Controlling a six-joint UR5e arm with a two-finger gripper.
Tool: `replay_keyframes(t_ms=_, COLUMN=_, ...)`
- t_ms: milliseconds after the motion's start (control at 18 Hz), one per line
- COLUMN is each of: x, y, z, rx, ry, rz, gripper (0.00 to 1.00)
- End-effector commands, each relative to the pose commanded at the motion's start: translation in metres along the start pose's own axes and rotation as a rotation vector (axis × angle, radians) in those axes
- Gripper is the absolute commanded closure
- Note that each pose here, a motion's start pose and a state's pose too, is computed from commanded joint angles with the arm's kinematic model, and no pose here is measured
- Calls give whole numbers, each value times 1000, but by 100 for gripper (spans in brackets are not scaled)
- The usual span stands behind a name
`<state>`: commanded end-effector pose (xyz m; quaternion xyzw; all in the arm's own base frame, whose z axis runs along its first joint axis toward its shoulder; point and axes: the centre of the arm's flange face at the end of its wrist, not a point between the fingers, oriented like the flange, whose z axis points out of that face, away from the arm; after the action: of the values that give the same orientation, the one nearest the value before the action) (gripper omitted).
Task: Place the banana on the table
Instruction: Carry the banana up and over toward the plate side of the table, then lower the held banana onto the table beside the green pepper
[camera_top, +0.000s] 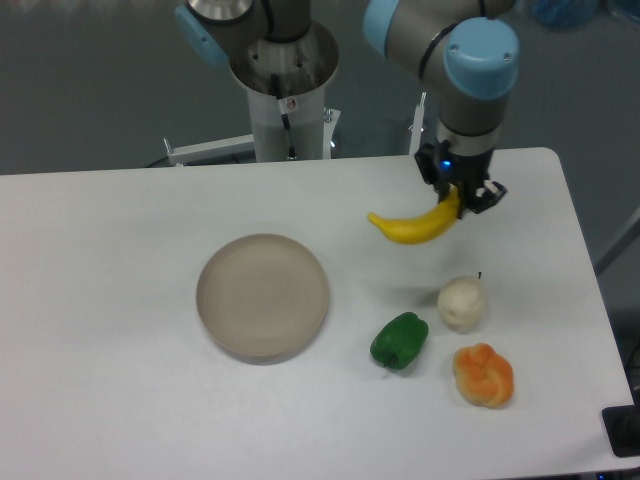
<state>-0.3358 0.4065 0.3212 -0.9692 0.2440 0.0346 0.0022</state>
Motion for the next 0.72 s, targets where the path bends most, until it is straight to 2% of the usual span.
replay_keyframes(t_ms=333, x=27, y=4, z=44, rx=9, ry=87, rz=-70, gripper=74)
replay_keyframes(t_ms=722, x=24, y=-1, z=94, rx=-2, ry=74, rz=-75, gripper=74)
